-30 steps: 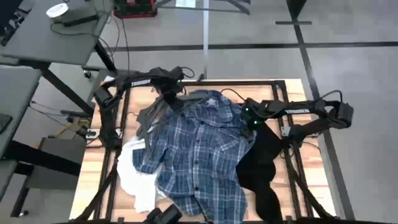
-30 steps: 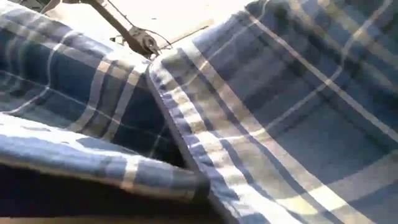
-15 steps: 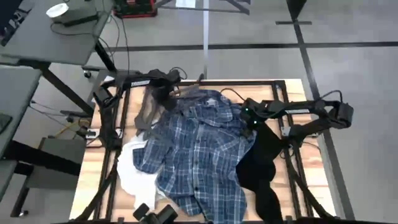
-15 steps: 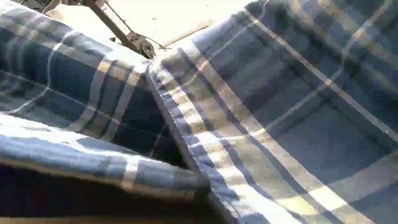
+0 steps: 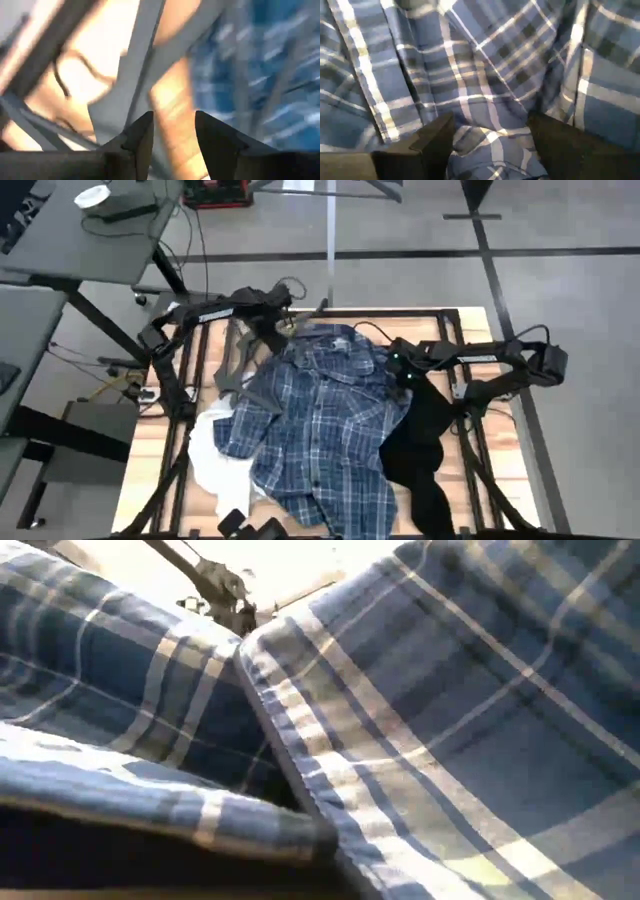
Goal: Hang clothes
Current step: Hang the blue long sleeve polo on the rack
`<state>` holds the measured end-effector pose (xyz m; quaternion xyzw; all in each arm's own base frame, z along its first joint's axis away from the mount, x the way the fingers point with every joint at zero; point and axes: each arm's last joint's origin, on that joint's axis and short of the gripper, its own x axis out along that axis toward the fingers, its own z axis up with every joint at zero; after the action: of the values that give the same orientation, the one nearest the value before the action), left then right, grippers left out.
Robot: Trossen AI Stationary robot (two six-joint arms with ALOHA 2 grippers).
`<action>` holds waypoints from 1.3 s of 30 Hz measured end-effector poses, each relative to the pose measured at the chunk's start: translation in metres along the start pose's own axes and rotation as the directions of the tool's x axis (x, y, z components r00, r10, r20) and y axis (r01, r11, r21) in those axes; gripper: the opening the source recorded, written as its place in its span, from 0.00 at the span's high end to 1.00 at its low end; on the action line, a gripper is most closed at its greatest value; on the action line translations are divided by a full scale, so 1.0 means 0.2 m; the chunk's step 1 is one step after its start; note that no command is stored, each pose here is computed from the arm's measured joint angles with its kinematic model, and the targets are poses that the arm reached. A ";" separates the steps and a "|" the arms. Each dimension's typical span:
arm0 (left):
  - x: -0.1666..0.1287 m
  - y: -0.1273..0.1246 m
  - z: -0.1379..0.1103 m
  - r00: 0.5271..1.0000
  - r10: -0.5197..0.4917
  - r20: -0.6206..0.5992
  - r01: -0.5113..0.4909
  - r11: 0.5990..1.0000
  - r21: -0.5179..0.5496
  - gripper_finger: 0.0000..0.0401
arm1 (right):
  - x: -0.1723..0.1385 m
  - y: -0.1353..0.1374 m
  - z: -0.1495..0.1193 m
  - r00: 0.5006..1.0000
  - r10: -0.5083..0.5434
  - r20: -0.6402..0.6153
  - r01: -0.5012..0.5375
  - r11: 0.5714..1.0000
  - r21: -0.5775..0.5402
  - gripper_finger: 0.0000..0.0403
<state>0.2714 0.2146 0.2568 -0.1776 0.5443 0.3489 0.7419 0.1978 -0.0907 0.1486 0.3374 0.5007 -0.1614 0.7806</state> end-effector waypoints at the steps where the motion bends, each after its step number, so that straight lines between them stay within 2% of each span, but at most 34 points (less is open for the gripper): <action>1: -0.06 0.00 0.01 0.999 -0.006 0.034 0.006 1.000 -0.013 0.68 | -0.01 0.01 0.02 1.000 0.006 0.019 -0.005 1.000 -0.007 0.39; 6: -0.26 0.00 -0.07 0.997 -0.059 0.045 0.063 0.994 -0.095 0.68 | -0.04 0.03 0.09 0.996 0.026 0.089 -0.023 0.999 -0.032 0.39; 11: -0.39 -0.02 -0.19 0.976 -0.212 -0.044 0.207 0.973 -0.101 0.68 | -0.05 0.04 0.12 0.987 0.050 0.151 -0.041 0.997 -0.062 0.39; 13: -0.42 -0.05 -0.25 0.949 -0.303 -0.084 0.296 0.951 -0.085 0.68 | -0.05 0.04 0.13 0.984 0.058 0.167 -0.043 0.995 -0.090 0.39; 16: -0.47 -0.10 -0.37 0.889 -0.407 -0.209 0.418 0.908 0.012 0.68 | -0.05 0.04 0.13 0.983 0.060 0.171 -0.041 0.993 -0.115 0.39; 18: -0.50 -0.14 -0.46 0.872 -0.385 -0.302 0.432 0.896 0.104 0.68 | -0.05 0.04 0.13 0.984 0.059 0.167 -0.039 0.992 -0.120 0.39; 21: -0.49 -0.18 -0.56 0.888 -0.326 -0.324 0.412 0.877 0.247 0.68 | -0.05 0.04 0.13 0.983 0.061 0.173 -0.037 0.990 -0.139 0.39; 25: -0.42 -0.23 -0.68 0.895 -0.318 -0.314 0.430 0.801 0.416 0.69 | -0.05 0.05 0.13 0.983 0.062 0.172 -0.038 0.989 -0.140 0.39; 27: -0.38 -0.25 -0.73 0.899 -0.309 -0.309 0.427 0.774 0.467 0.69 | -0.05 0.05 0.13 0.984 0.062 0.169 -0.039 0.990 -0.135 0.39; 32: -0.25 -0.27 -0.78 0.918 -0.283 -0.277 0.390 0.769 0.507 0.70 | -0.05 0.05 0.13 0.983 0.063 0.170 -0.039 0.990 -0.139 0.39; 37: -0.16 -0.28 -0.80 0.926 -0.243 -0.289 0.377 0.651 0.659 0.70 | -0.05 0.05 0.13 0.983 0.064 0.171 -0.040 0.989 -0.141 0.39; 39: -0.13 -0.28 -0.82 0.924 -0.218 -0.314 0.380 0.616 0.690 0.70 | -0.05 0.05 0.13 0.983 0.066 0.169 -0.041 0.989 -0.144 0.39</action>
<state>0.1940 0.0617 0.2184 0.0159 0.6717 -0.0505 0.7389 0.2169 -0.1015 0.1689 0.2796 0.4317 -0.1336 0.8471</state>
